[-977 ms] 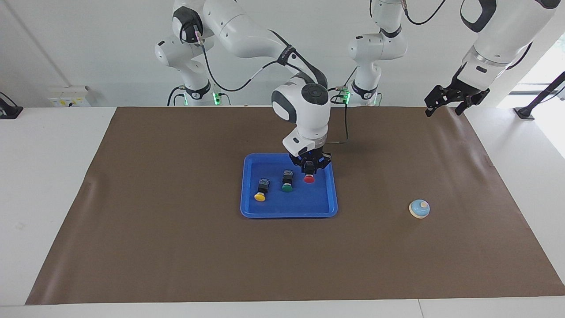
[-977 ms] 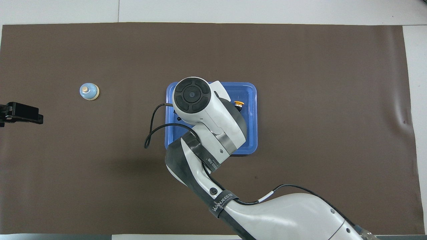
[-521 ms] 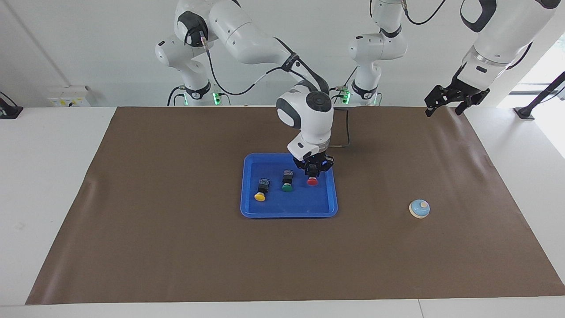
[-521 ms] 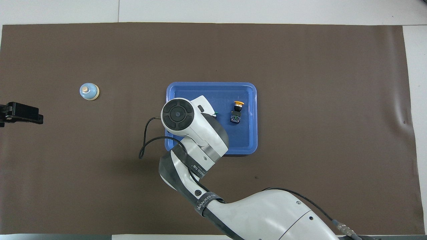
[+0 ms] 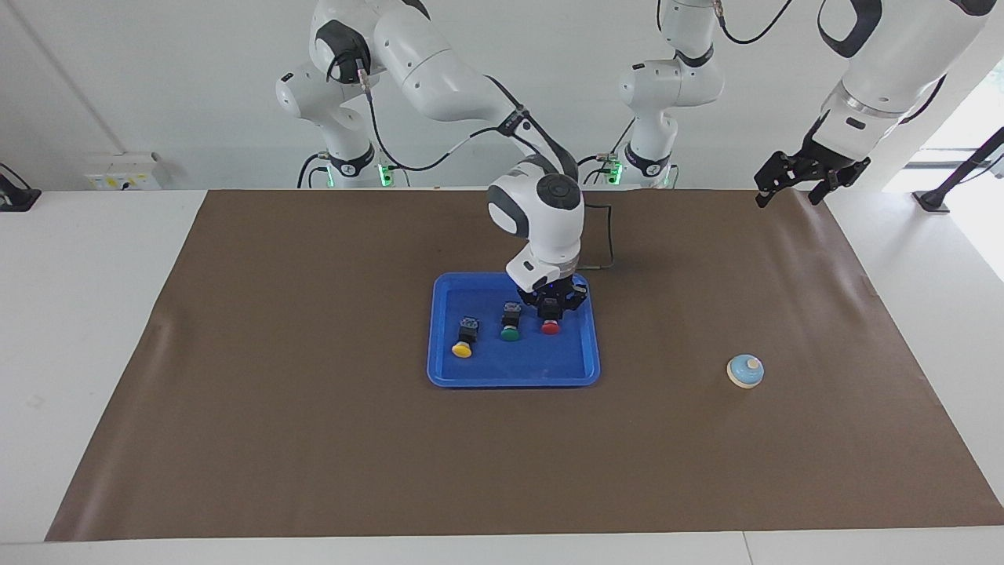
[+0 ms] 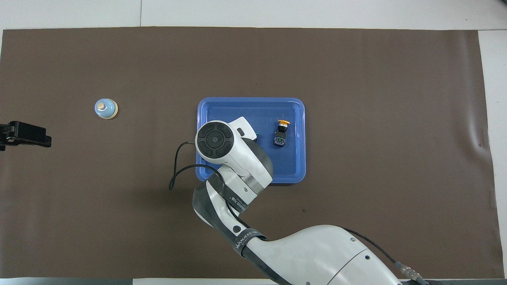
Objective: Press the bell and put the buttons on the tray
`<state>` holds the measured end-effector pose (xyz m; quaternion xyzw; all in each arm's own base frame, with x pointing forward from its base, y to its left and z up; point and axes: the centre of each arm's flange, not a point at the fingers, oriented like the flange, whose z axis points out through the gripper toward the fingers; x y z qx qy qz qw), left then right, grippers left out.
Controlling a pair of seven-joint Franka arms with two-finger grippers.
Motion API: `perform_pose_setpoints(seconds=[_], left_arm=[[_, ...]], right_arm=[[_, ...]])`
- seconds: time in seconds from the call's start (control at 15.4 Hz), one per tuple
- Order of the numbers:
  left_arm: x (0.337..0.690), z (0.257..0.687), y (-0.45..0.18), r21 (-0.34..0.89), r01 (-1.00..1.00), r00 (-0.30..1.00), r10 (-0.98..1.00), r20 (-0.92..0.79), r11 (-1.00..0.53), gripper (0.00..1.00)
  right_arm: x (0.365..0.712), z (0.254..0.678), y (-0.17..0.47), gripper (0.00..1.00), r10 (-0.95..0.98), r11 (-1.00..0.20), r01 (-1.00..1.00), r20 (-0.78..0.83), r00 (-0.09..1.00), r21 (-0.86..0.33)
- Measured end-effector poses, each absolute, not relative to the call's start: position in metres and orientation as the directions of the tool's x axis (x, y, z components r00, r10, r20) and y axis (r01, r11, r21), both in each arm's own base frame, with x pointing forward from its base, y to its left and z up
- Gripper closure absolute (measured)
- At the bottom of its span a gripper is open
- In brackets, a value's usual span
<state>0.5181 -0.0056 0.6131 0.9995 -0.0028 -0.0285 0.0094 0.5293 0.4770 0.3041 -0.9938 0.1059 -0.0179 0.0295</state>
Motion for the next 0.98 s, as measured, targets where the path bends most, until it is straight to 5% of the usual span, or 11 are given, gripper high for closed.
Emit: perform_pose_setpoints(seconds=[0.13, 0.46, 0.98], left_arm=[[0.518, 0.613, -0.006, 0.019, -0.005, 0.998, -0.006, -0.057, -1.000, 0.00], [0.518, 0.613, -0.006, 0.019, -0.005, 0.998, -0.006, -0.057, -1.000, 0.00], [0.518, 0.613, -0.006, 0.019, -0.005, 0.998, -0.006, -0.057, -1.000, 0.00]], right_arm=[[0.534, 0.316, 0.473, 0.01, -0.233, -0.972, -0.231, 0.022, 0.972, -0.050], [0.573, 0.378, 0.428, 0.00, -0.336, -0.941, -0.335, 0.016, 0.942, -0.054], [0.649, 0.481, 0.225, 0.00, -0.382, -0.923, -0.378, 0.049, 0.923, -0.074]])
